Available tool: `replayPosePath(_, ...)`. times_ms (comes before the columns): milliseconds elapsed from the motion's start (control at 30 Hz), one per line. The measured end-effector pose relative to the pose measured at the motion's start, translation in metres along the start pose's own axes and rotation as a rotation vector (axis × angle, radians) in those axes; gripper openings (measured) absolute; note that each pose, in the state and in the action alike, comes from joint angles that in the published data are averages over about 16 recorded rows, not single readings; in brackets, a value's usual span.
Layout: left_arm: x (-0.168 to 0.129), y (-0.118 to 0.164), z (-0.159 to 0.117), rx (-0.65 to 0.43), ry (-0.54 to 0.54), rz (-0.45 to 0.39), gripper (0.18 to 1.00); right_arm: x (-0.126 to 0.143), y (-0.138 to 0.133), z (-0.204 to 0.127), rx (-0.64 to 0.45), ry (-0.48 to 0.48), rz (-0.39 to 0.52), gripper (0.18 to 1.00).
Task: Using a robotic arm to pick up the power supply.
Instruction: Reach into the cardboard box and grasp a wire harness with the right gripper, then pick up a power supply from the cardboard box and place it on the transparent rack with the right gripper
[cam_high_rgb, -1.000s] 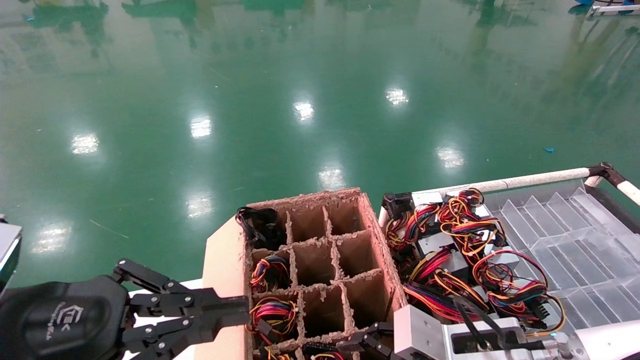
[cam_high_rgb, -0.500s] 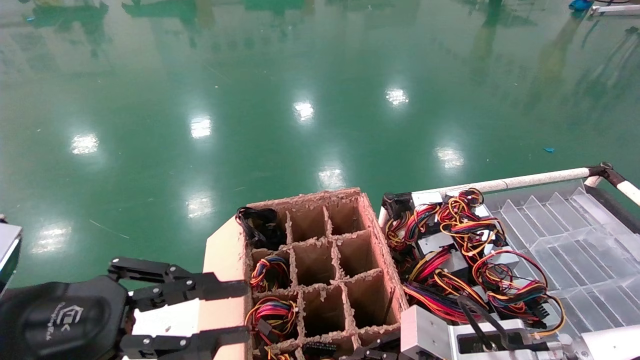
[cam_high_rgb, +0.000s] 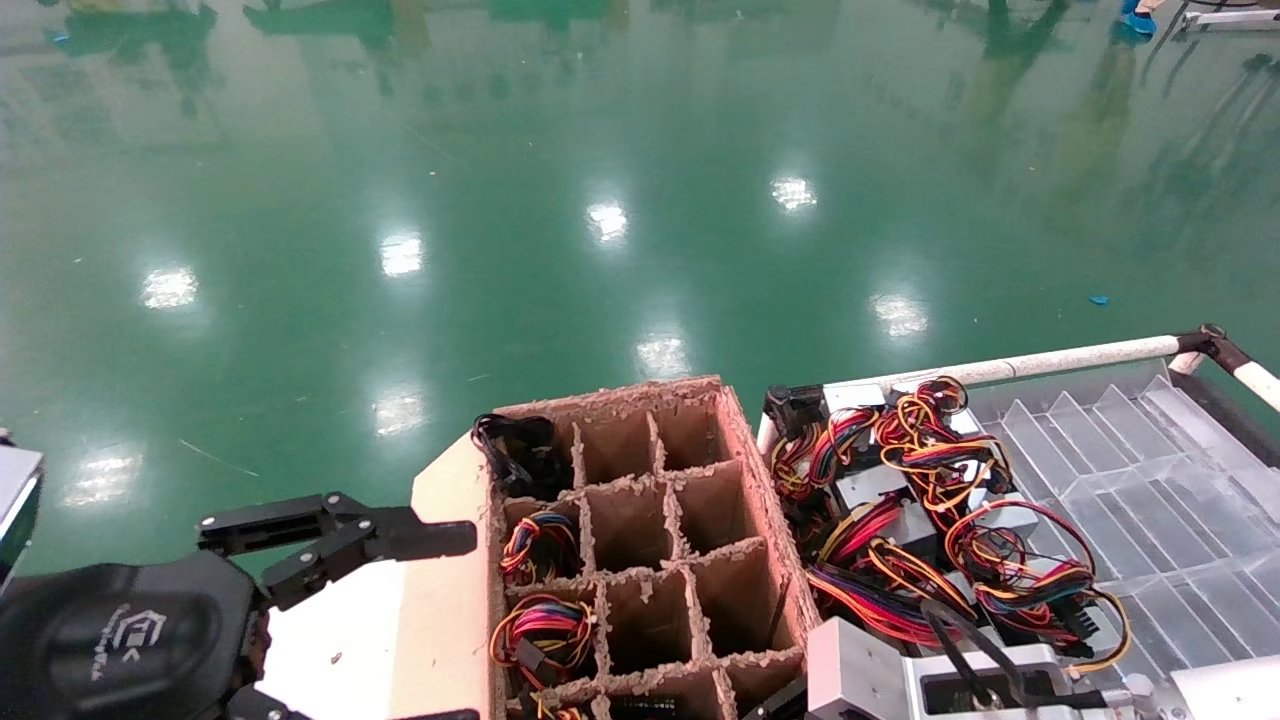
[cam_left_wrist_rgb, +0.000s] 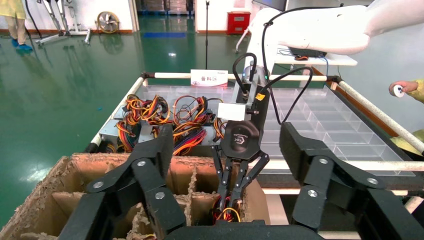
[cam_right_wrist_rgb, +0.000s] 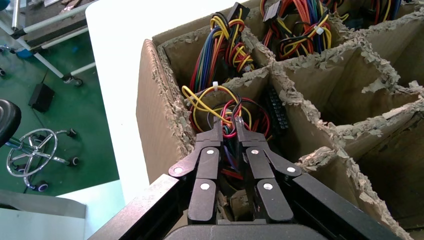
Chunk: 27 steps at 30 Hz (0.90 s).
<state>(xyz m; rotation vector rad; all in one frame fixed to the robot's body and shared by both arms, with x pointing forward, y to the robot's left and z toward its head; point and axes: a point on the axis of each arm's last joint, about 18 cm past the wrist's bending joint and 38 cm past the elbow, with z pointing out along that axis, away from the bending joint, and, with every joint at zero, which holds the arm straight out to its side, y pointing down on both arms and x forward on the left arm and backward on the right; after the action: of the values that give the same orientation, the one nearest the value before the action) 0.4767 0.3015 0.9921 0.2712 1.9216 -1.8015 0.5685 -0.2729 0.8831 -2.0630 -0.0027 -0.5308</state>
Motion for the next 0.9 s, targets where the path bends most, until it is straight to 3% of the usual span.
replayPosePath(300,0.0,0.0,0.0,0.0,0.0,0.0,0.857,-0.001,-0.008,-0.009,0.015,0.001,-0.012,0.217)
replayPosePath(500,0.0,0.0,0.0,0.0,0.0,0.0,0.937,-0.002,-0.019,-0.02,0.046,0.011,-0.023,0.204)
replayPosePath(900,0.0,0.0,0.0,0.0,0.0,0.0,0.999,-0.005,-0.056,-0.058,0.18,0.065,-0.046,0.199)
